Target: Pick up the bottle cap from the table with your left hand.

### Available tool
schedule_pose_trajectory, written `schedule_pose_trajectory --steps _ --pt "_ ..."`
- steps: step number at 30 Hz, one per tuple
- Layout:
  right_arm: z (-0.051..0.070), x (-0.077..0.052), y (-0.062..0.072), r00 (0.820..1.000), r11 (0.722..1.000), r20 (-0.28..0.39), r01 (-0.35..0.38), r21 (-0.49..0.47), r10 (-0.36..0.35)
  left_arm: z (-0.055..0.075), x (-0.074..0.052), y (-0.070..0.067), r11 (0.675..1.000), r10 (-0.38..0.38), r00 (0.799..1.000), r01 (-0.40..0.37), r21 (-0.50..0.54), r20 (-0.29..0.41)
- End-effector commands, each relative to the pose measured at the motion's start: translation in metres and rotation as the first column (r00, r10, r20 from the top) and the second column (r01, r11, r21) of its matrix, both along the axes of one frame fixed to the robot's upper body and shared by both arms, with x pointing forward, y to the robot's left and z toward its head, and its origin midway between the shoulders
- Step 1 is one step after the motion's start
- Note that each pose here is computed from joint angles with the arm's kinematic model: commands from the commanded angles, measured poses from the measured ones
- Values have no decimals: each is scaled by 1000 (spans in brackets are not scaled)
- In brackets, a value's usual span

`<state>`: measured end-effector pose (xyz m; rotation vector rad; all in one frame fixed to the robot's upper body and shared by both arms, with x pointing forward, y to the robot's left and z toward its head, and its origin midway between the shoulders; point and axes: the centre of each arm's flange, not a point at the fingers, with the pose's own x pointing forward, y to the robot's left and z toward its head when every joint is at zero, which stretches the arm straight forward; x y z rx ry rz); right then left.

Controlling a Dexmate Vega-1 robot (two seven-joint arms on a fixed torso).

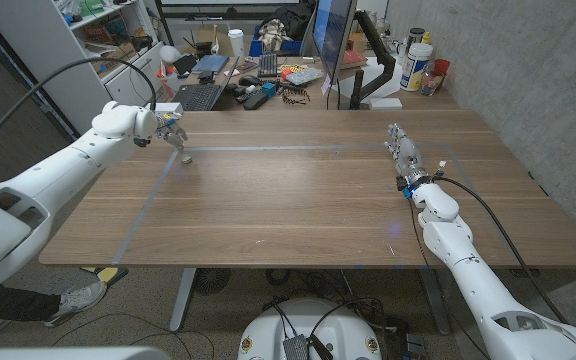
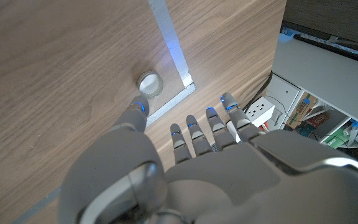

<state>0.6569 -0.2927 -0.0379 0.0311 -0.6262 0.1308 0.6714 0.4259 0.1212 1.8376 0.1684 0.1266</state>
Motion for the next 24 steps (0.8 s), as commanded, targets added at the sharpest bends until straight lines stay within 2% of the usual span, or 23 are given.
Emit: schedule_pose_trajectory --steps 1,8,24 --pt "1 3 2 1000 1000 -5 -2 -10 2 -13 6 5 1000 2 1000 -3 -8 -21" --pt "1 5 3 1000 1000 -10 2 -22 -2 -20 9 7 1000 -2 1000 1 -24 -31" --pt "-1 7 3 1000 1000 -20 10 -30 -11 -21 18 10 1000 2 1000 -2 -27 -1"
